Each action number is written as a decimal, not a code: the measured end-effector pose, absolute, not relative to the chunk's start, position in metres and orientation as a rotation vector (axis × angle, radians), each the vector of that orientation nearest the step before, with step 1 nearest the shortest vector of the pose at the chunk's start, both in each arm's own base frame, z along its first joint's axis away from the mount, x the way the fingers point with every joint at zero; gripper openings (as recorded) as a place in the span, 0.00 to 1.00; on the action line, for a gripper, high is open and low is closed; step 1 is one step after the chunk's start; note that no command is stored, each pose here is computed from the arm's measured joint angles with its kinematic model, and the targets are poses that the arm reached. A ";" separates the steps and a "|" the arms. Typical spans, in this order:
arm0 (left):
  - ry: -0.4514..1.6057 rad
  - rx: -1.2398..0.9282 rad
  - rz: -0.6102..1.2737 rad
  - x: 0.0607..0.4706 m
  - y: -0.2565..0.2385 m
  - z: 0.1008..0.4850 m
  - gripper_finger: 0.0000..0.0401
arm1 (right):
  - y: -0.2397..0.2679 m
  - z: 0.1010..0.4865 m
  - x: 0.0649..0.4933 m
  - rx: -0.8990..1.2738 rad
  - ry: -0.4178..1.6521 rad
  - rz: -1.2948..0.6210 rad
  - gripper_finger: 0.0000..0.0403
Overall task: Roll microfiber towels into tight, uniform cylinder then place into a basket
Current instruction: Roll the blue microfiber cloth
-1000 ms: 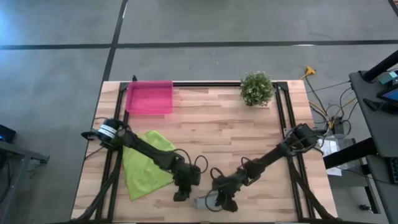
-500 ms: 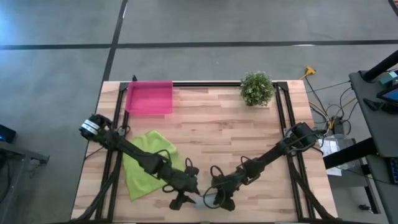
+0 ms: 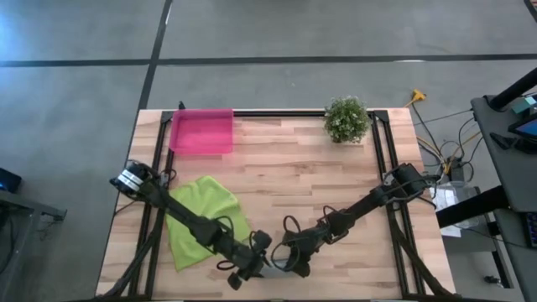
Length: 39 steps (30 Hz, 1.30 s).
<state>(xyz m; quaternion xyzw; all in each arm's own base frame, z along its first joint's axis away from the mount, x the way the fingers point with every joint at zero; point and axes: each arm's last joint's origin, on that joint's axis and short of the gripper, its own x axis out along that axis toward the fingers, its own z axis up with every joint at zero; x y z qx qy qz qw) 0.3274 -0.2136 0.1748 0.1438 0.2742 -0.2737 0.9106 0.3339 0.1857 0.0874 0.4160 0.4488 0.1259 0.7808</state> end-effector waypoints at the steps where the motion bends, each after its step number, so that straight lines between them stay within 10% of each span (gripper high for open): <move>1: 0.583 0.291 -0.562 0.328 -0.215 0.169 0.42 | 0.186 0.087 0.334 0.899 0.970 0.271 0.07; 21: 0.735 0.129 -0.415 0.350 -0.232 0.119 0.42 | 0.186 0.086 0.333 0.860 0.962 0.257 0.07; 39: 0.668 -0.003 -0.177 0.336 -0.227 0.163 0.42 | 0.192 0.086 0.328 0.838 0.984 0.308 0.07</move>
